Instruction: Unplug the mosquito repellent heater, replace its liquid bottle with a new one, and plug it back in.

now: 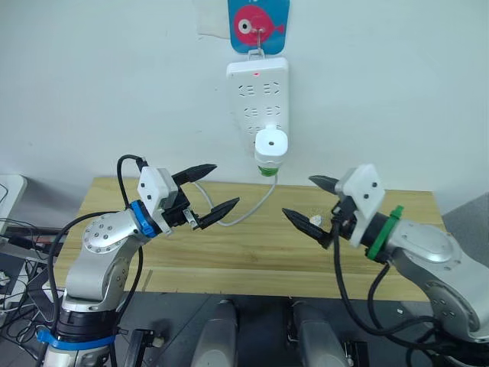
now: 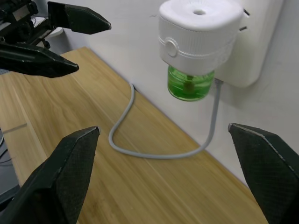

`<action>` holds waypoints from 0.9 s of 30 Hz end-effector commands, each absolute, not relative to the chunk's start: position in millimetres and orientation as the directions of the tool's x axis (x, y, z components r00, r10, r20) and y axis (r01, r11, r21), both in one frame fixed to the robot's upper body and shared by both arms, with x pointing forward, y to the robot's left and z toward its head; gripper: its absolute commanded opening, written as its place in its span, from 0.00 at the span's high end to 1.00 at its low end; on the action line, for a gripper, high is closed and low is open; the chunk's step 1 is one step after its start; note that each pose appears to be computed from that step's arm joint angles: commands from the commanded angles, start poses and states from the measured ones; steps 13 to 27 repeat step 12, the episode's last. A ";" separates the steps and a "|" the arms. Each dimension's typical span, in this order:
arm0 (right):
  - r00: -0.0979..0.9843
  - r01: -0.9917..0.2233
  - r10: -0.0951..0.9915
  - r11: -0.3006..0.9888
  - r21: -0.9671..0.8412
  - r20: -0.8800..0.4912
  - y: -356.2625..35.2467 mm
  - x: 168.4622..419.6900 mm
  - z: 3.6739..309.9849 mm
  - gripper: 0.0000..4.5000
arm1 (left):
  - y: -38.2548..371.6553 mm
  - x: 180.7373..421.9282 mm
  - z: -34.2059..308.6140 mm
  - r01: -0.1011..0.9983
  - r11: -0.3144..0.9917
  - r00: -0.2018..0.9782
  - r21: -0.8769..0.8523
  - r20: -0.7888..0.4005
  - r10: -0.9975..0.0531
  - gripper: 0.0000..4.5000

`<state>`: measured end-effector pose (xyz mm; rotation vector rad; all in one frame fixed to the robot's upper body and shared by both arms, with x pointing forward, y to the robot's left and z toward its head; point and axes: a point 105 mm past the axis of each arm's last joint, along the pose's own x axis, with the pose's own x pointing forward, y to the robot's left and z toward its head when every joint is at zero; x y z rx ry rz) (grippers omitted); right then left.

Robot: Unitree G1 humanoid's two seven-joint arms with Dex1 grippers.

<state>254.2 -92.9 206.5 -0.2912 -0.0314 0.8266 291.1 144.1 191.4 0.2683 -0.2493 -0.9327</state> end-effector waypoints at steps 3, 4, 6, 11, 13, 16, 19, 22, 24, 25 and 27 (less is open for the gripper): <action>0.638 -0.713 0.770 0.595 -0.371 0.009 -100.7 244.7 231.5 0.02 | 144.4 286.9 201.0 0.744 0.541 0.560 0.392 0.075 -0.825 0.00; 0.635 -0.712 0.773 0.591 -0.379 0.012 -101.2 244.5 232.5 0.02 | 144.2 286.4 201.1 0.745 0.537 0.558 0.395 0.072 -0.827 0.00; 0.633 -0.708 0.774 0.589 -0.390 0.019 -101.4 245.1 234.1 0.02 | 143.5 285.5 200.9 0.747 0.534 0.556 0.396 0.070 -0.829 0.00; 0.630 -0.708 0.776 0.587 -0.393 0.026 -99.5 245.4 234.0 0.02 | 141.5 282.5 198.9 0.765 0.524 0.544 0.375 0.059 -0.837 0.00; 0.630 -0.707 0.776 0.588 -0.392 0.026 -99.4 245.6 233.8 0.02 | 141.3 281.9 196.9 0.776 0.518 0.540 0.359 0.046 -0.841 0.00; 0.630 -0.707 0.776 0.588 -0.392 0.026 -99.4 245.6 233.8 0.02 | 141.3 281.9 196.9 0.776 0.518 0.540 0.359 0.046 -0.841 0.00; 0.630 -0.707 0.776 0.588 -0.392 0.026 -99.4 245.6 233.8 0.02 | 141.3 281.9 196.9 0.776 0.518 0.540 0.359 0.046 -0.841 0.00; 0.630 -0.707 0.776 0.588 -0.392 0.026 -99.4 245.6 233.8 0.02 | 141.3 281.9 196.9 0.776 0.518 0.540 0.359 0.046 -0.841 0.00; 0.630 -0.707 0.776 0.588 -0.392 0.026 -99.4 245.6 233.8 0.02 | 141.3 281.9 196.9 0.776 0.518 0.540 0.359 0.046 -0.841 0.00; 0.630 -0.707 0.776 0.588 -0.392 0.026 -99.4 245.6 233.8 0.02 | 141.3 281.9 196.9 0.776 0.518 0.540 0.359 0.046 -0.841 0.00; 0.630 -0.707 0.776 0.588 -0.392 0.026 -99.4 245.6 233.8 0.02 | 141.3 281.9 196.9 0.776 0.518 0.540 0.359 0.046 -0.841 0.00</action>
